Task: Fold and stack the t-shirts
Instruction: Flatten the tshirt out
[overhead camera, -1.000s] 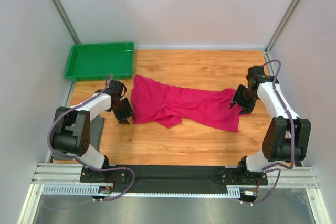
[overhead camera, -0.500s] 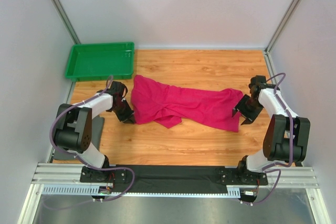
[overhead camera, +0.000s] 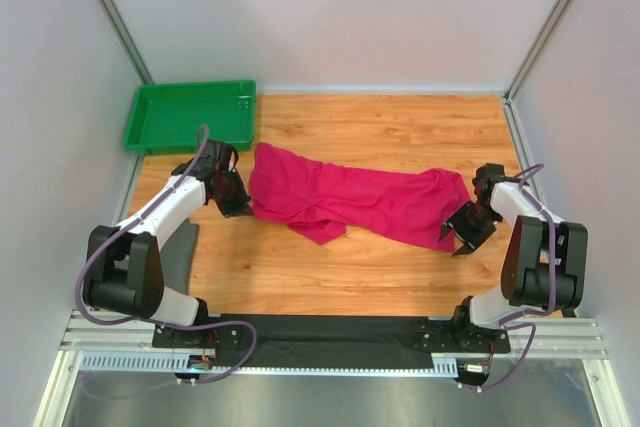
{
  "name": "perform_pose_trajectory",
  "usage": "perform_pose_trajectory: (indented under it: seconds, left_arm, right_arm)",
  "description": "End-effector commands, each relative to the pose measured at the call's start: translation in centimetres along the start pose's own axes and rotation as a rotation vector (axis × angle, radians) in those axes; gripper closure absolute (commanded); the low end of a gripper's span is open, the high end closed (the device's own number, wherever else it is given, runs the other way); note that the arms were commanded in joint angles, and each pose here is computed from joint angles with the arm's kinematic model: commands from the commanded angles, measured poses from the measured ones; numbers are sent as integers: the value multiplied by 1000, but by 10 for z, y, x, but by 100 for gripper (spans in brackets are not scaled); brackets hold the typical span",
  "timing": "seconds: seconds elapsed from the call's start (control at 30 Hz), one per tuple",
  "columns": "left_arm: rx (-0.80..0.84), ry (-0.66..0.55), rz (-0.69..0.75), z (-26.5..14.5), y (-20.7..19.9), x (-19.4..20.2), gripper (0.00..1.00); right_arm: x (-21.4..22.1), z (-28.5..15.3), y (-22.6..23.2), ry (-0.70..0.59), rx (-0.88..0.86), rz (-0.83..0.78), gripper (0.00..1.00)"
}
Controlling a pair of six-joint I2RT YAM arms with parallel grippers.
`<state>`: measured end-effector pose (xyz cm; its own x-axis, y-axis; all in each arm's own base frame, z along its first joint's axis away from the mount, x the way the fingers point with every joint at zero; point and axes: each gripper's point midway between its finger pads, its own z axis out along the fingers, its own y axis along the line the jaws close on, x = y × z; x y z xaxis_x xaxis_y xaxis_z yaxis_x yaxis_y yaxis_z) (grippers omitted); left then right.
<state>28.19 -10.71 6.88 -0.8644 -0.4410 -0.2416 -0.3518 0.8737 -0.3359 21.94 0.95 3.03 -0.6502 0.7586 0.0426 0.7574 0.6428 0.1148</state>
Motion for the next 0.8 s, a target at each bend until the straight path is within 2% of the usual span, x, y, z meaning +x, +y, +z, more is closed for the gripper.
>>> perform_pose_trajectory:
  seconds: [0.0, 0.23, 0.37, 0.4, 0.47, 0.5, 0.53, 0.63, 0.73, 0.77]
  left_arm:
    - [4, -53, 60, -17, -5, -10, 100]
    - [37, -55, 66, -22, -11, -9, 100]
    - [54, -66, 72, -27, -14, -9, 100]
    - [55, -75, 75, -29, -15, -11, 100]
    - [68, -101, 82, -35, -17, -14, 100]
    - [73, -109, 84, -36, -17, -14, 100]
    - [89, -129, 89, -40, -20, -17, 100]
    - [116, -174, 111, -54, -27, -25, 100]
    - [166, -273, 157, -81, -44, -45, 100]
    - [198, -334, 170, -98, -56, -60, 100]
  right_arm:
    - [0, 1, 0, -36, -23, 57, 49]
    - [-9, 16, 0, -63, -15, 92, 50]
    - [-18, 25, -5, -72, 26, 95, 56]
    - [-20, 27, -4, -77, 18, 94, 69]
    - [-20, 31, -5, -83, 20, 97, 81]
    - [-24, 35, -4, -91, 17, 96, 95]
    - [-27, 35, -3, -97, 19, 91, 100]
    - [-37, 30, 4, -104, 22, 58, 100]
    - [-57, -5, 23, -181, -32, 43, 100]
    - [-74, -36, 37, -261, -74, 52, 100]
